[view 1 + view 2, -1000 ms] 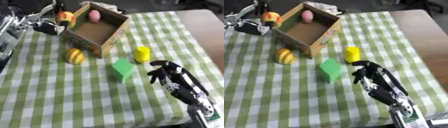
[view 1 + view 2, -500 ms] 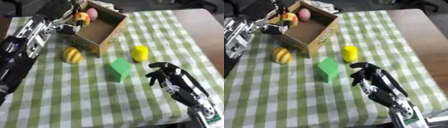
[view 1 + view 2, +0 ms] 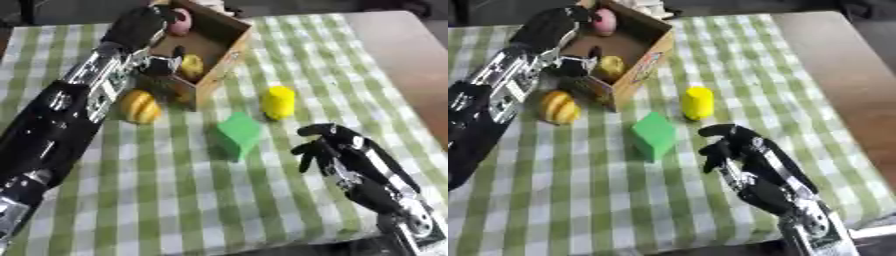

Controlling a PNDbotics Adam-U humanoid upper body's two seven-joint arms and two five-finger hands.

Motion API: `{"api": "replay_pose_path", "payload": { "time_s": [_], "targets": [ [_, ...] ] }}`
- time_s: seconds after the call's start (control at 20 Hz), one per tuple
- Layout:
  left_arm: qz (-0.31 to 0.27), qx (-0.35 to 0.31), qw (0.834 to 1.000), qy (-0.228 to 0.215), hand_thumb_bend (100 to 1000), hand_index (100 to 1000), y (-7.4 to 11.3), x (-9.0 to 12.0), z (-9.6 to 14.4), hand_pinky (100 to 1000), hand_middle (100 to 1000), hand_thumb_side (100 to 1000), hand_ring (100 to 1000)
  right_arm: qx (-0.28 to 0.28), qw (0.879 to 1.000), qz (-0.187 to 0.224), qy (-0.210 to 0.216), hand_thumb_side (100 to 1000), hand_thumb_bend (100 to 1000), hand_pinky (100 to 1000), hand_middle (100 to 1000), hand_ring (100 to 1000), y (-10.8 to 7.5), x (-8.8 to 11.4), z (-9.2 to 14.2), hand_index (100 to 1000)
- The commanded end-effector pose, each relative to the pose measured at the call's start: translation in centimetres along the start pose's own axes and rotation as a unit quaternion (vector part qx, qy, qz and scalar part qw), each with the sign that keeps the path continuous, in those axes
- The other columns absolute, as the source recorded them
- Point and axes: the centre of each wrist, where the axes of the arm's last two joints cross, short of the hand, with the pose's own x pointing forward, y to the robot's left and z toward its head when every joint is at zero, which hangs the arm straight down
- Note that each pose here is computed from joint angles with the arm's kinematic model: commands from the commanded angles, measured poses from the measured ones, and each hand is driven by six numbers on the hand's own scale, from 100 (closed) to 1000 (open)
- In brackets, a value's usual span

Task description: Pick up objects on the table and place them in the box.

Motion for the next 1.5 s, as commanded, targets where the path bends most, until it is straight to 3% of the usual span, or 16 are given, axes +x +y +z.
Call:
{"api": "replay_pose_path", "payload": {
  "time_s": [0.05,0.15,0.5,0.55,0.75,0.9,1.15,1.5],
  "targets": [
    [0.005,0.034,0.999,-0.006,100,900,2.8,0.1,-0.3,731,755,279,731,0.004,1.0,0.007,-0.017,517,100,724,246,462,-0.2,0.8,-0.4,765],
    [0.014,0.038,0.999,-0.014,100,879,4.0,-0.2,0.1,722,723,211,705,0.001,1.0,0.008,-0.017,516,100,724,247,462,-0.3,0.8,-0.4,765],
    [0.054,-0.008,0.997,-0.058,100,833,8.6,-1.4,2.8,708,675,220,675,-0.01,1.0,0.018,-0.011,516,100,724,247,462,-0.6,0.7,-0.1,765],
    [0.038,-0.028,0.997,-0.068,146,779,8.8,-1.9,3.6,714,637,247,631,-0.012,1.0,0.019,-0.009,516,100,724,249,463,-0.7,0.7,0.0,765],
    [-0.024,-0.145,0.984,-0.105,217,799,9.4,-3.4,7.1,733,668,286,656,-0.019,0.999,0.027,-0.005,516,100,724,254,464,-1.0,0.6,0.2,766],
    [-0.052,-0.221,0.968,-0.106,321,828,8.8,-3.8,7.9,748,699,332,677,-0.019,0.999,0.028,-0.004,516,100,724,255,464,-1.0,0.6,0.2,766],
    [-0.085,-0.277,0.952,-0.101,383,851,6.6,-3.9,7.4,761,727,360,698,-0.018,0.999,0.028,-0.006,514,100,724,255,464,-0.9,0.7,0.2,766],
    [-0.101,-0.299,0.945,-0.086,378,851,3.1,-4.3,6.0,757,726,358,696,-0.018,0.999,0.025,-0.008,514,100,724,255,464,-0.8,0.7,0.1,766]
  ]
}}
